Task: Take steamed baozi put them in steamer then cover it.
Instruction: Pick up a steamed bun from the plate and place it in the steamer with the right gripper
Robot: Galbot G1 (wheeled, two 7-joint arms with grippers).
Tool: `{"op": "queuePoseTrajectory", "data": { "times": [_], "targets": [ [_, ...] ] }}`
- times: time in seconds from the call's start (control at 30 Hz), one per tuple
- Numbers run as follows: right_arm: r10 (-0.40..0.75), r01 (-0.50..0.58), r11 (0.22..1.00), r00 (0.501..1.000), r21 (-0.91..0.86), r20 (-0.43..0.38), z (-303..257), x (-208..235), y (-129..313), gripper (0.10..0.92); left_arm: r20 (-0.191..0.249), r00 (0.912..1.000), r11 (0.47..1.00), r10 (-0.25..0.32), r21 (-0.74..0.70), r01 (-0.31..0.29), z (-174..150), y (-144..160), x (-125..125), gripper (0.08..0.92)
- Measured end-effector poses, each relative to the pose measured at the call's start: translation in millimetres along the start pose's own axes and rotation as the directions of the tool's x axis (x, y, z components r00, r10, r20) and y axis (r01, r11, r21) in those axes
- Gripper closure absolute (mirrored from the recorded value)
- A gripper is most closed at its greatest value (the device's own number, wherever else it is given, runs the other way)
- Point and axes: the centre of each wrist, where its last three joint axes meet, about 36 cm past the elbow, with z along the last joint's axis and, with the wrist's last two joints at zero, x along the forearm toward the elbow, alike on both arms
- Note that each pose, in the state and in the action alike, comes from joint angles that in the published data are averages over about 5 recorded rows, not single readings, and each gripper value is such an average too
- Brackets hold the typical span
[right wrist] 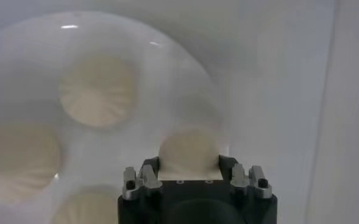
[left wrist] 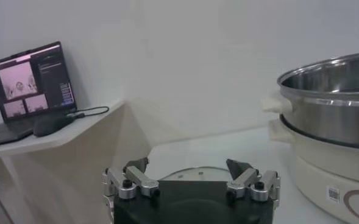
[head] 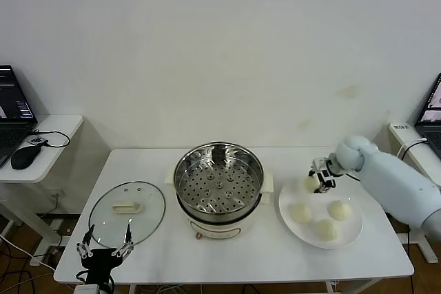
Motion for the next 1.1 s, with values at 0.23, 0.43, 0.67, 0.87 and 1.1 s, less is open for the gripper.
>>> {"op": "queuePoseTrajectory", "data": {
  "times": [0.23,0.43,0.67,0.87,1.1],
  "targets": [
    [0.07,-0.073,0.996,0.995,0.042,0.069,-25,61,-39,0.403,0.011,0.9999,1.0,0.008,0.006,-0.008,-3,1,-4,0.177],
    [0.108,-0.124,0.985,0.985,0.116,0.134,-71,97,-75,0.4,0.02,0.9998,1.0,0.008,0.011,-0.008,-5,3,-7,0.177],
    [0.088,-0.145,0.953,0.973,0.265,0.212,-150,97,-101,0.394,0.028,0.9996,1.0,-0.005,0.018,0.004,-7,7,-10,0.177],
    [0.039,-0.143,0.896,0.968,0.421,0.247,-212,75,-106,0.394,0.03,0.9994,1.0,-0.016,0.018,0.016,-8,12,-11,0.177],
    [-0.011,-0.14,0.799,0.969,0.585,0.247,-259,44,-100,0.394,0.04,0.9988,0.999,-0.029,0.025,0.028,-11,14,-12,0.177]
  ]
}}
